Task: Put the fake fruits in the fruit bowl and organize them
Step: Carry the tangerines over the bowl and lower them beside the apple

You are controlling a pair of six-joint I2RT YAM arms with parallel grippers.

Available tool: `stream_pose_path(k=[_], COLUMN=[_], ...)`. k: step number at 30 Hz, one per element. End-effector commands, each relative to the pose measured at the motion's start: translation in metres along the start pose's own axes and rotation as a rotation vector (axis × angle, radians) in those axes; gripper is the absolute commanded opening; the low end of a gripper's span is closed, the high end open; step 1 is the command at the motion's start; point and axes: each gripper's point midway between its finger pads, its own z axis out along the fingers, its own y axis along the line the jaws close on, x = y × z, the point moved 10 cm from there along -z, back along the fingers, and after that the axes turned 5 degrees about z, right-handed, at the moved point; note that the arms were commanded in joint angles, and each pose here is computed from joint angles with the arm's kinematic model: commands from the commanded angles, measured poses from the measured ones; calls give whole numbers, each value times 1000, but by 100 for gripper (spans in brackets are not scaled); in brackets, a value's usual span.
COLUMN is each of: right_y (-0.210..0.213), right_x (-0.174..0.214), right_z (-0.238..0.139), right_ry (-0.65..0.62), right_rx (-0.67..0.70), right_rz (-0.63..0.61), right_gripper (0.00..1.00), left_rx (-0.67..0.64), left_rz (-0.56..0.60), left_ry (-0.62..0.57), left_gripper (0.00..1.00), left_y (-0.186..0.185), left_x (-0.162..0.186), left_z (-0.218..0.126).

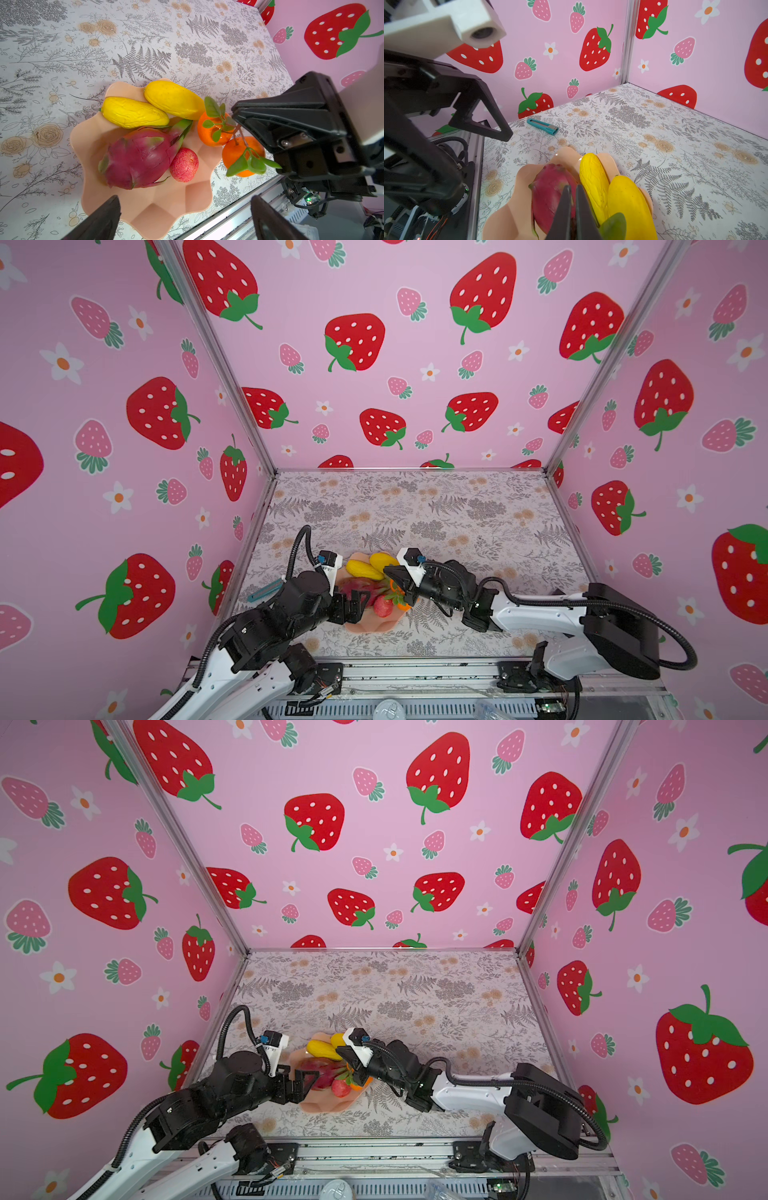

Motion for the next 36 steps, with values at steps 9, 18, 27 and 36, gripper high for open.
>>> stream_pose_path(k=[9, 18, 27, 36], right_y=[18, 15, 19, 18], right_x=[11, 18, 34, 19], right_z=[16, 12, 26, 19], right_ry=[74, 40, 75, 33], right_rx=[75, 261, 285, 304], right_rz=[40, 29, 36, 13], right_gripper=[3, 4, 8, 51], left_rx=[26, 62, 85, 82], left_rz=[16, 31, 21, 28], left_ry=[-26, -27, -72, -62], left_gripper=[99, 99, 99, 99], left_y=[2, 0, 2, 1], left_x=[5, 6, 9, 8], left_z=[-3, -2, -9, -8])
